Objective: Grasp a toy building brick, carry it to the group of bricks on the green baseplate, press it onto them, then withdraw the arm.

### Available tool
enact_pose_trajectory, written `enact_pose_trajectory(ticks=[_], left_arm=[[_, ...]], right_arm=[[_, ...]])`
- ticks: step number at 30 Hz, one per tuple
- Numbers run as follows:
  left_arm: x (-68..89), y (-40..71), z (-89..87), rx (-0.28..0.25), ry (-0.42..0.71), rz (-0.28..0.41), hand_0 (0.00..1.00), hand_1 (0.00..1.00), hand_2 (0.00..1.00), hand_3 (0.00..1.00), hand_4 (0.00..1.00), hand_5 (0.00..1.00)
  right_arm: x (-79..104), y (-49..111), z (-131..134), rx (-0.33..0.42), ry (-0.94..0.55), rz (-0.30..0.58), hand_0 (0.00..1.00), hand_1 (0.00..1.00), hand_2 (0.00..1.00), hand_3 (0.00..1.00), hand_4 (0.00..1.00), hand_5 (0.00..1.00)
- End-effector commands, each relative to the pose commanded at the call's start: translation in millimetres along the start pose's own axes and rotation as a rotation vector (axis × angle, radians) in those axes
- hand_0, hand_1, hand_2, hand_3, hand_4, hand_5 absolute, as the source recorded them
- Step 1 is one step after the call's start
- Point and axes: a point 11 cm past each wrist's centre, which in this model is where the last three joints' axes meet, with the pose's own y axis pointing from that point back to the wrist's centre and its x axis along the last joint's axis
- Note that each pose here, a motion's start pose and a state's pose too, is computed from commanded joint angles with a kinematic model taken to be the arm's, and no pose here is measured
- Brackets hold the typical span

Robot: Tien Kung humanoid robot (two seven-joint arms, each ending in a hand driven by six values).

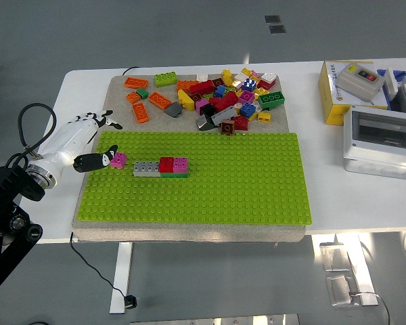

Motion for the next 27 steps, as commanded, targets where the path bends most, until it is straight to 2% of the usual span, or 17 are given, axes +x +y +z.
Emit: enact_pose_trajectory(ticks=[4, 12, 22, 27], left_arm=[[-7.0, -5.3, -9.2, 0.028, -0.024, -0.022, 0.998, 0.984, 0.998, 0.848, 0.55, 0.083], [-16.5, -14.5, -18.3, 0.034, -0.052, -0.044, 0.998, 0.984, 0.998, 0.852, 0.555, 0.087], [-28.2, -11.4, -29.9, 0.061, -0.101, -0.097, 0.998, 0.984, 0.998, 0.848, 0.557, 0.091], [-27.3, -8.8, -30.1, 0.066, -0.093, -0.091, 0.998, 0.984, 0.998, 0.848, 0.56, 0.095]], right_arm=[[0.6, 0.0, 0, 0.001, 0.0, 0.003, 0.658, 0.57, 0.538, 0.746, 0.471, 0.998], [1.7, 1.1, -4, 0.006, -0.003, 0.005, 0.659, 0.568, 0.531, 0.746, 0.477, 0.998], [1.1, 1.2, -3, -0.004, 0.006, 0.002, 0.659, 0.566, 0.535, 0.745, 0.472, 0.998], [-0.2, 1.4, -3, -0.007, 0.017, 0.0, 0.66, 0.568, 0.546, 0.745, 0.473, 0.998]])
